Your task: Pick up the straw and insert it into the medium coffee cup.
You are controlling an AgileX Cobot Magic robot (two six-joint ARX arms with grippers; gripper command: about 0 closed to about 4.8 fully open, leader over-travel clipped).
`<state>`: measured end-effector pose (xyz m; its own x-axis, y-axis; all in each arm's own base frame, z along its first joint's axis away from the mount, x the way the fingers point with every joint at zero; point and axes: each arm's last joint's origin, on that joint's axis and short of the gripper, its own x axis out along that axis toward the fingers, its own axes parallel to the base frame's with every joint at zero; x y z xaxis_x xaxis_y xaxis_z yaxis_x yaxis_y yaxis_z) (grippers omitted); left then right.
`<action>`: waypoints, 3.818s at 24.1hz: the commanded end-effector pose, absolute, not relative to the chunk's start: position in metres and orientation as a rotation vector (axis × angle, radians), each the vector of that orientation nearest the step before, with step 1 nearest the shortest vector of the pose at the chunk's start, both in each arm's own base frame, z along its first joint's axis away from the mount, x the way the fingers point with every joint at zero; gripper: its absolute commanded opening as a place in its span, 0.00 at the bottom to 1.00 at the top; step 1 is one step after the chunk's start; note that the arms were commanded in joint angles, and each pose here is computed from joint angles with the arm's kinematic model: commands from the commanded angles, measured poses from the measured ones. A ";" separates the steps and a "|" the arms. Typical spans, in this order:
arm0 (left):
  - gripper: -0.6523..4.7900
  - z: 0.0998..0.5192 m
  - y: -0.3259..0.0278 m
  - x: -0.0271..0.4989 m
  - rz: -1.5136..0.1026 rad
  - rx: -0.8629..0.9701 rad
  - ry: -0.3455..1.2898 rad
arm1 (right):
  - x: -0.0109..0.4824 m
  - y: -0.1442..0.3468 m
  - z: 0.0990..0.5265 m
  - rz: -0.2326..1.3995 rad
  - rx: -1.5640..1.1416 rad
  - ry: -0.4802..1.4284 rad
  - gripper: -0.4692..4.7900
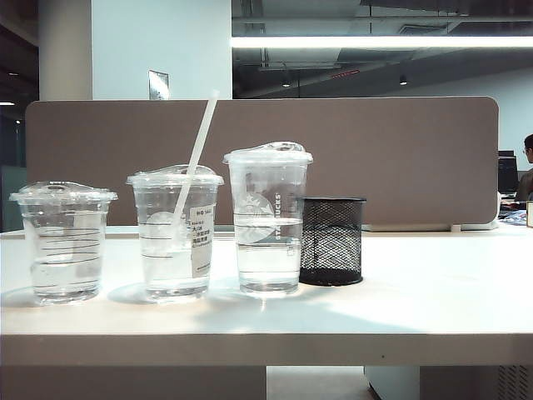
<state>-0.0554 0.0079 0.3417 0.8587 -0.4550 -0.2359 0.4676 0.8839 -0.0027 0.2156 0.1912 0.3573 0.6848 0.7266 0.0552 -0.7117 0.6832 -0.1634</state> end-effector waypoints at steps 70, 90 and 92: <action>0.12 0.146 -0.011 0.097 -0.155 -0.009 0.216 | 0.077 0.061 0.145 0.624 -0.174 0.164 0.08; 0.12 0.149 -0.005 0.096 -0.097 0.101 0.174 | 0.077 0.061 0.145 0.624 -0.174 0.164 0.08; 0.12 0.149 -0.005 0.096 -0.097 0.101 0.173 | 0.078 0.058 0.146 0.599 -0.165 0.149 0.08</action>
